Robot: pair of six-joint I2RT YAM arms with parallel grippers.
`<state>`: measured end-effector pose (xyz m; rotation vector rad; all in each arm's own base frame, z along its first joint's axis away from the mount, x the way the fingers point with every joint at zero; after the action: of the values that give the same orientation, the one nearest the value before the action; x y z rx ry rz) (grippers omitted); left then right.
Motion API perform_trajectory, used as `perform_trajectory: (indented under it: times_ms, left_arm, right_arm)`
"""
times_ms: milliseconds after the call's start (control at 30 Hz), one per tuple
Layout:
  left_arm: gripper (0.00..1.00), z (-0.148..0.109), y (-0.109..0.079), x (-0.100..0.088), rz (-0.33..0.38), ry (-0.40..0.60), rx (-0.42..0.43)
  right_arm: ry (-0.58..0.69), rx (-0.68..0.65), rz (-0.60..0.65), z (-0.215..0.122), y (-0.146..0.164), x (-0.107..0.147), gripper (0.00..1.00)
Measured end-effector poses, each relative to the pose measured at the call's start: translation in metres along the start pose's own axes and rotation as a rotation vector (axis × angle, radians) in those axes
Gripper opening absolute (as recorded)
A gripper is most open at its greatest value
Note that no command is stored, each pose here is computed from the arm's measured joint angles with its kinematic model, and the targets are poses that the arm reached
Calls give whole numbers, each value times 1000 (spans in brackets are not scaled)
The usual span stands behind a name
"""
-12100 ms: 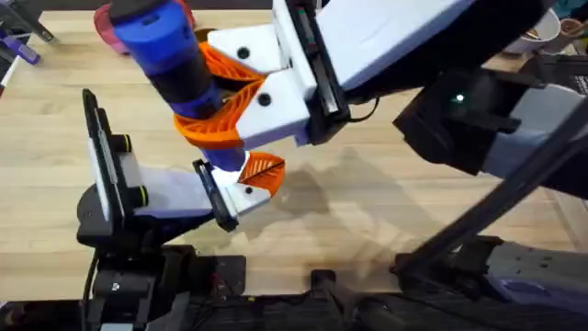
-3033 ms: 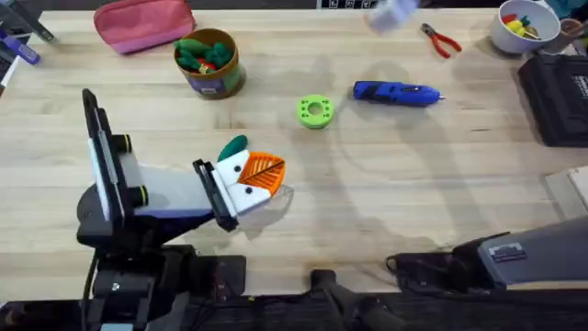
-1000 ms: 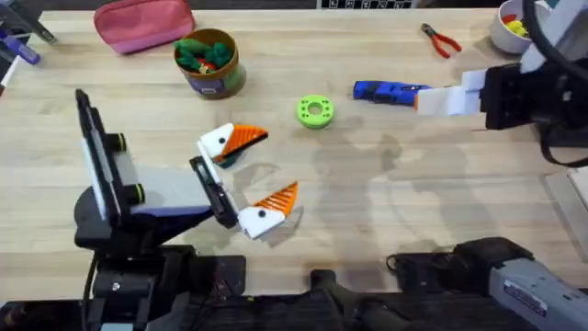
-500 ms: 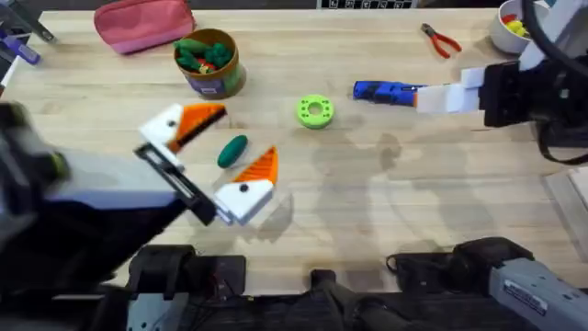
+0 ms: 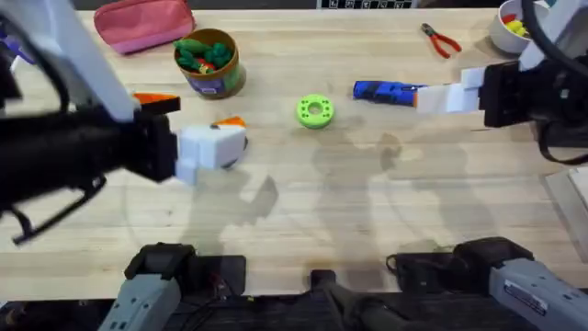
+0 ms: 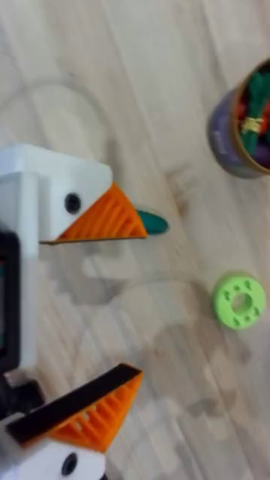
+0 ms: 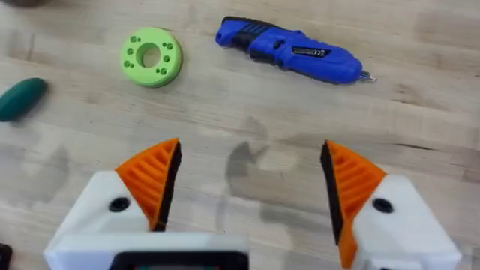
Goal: Pick up the gripper from the table and insert it into the empty holder that is missing its gripper. Then pick up a screw, insert it into the mounting hole, and use the screwdriver to tighten it. Finally, clean up the table by picking up the vegetable and placing it into the bucket.
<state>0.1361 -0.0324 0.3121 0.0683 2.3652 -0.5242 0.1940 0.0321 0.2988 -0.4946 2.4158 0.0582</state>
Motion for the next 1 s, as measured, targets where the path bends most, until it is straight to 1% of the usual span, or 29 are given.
perform_trajectory:
  times_ms: [100,200,367,567,633,667,800,900,1000]
  left_arm:
    - [985,7,6,-13,-14,65,-62]
    - [985,19,13,-19,-24,117,-97]
    - [985,34,21,-21,-45,189,-125]
    - [985,48,30,-18,-55,285,-200]
    - [985,58,30,-16,-36,340,-210]
    - [985,77,24,-12,21,429,-221]
    - [986,101,15,-3,99,555,-242]
    - [985,118,13,1,125,624,-251]
    - [985,130,17,3,126,664,-270]
  right_arm:
    - [0,0,0,0,0,0,993]
    - [0,0,0,0,0,0,993]
    - [0,0,0,0,0,0,993]
    - [0,0,0,0,0,0,994]
    - [0,0,0,0,0,0,993]
    - [0,0,0,0,0,0,993]
    - [0,0,0,0,0,0,993]
    - [1,0,0,0,0,0,993]
    - [4,-1,0,0,0,1,993]
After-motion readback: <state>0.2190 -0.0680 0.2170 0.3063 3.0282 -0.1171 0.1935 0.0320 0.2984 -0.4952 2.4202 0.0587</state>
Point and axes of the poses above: each hand's point on the last joint's axis, 136 mm out from that joint toward the fingers, its own z axis out along the fingers, its own y axis along the line the jaws close on, x = y × z, the point moved 9 cm from there along -z, back along the fingers, and after that the axes turned 15 degrees about -z, right-handed, at the moved point
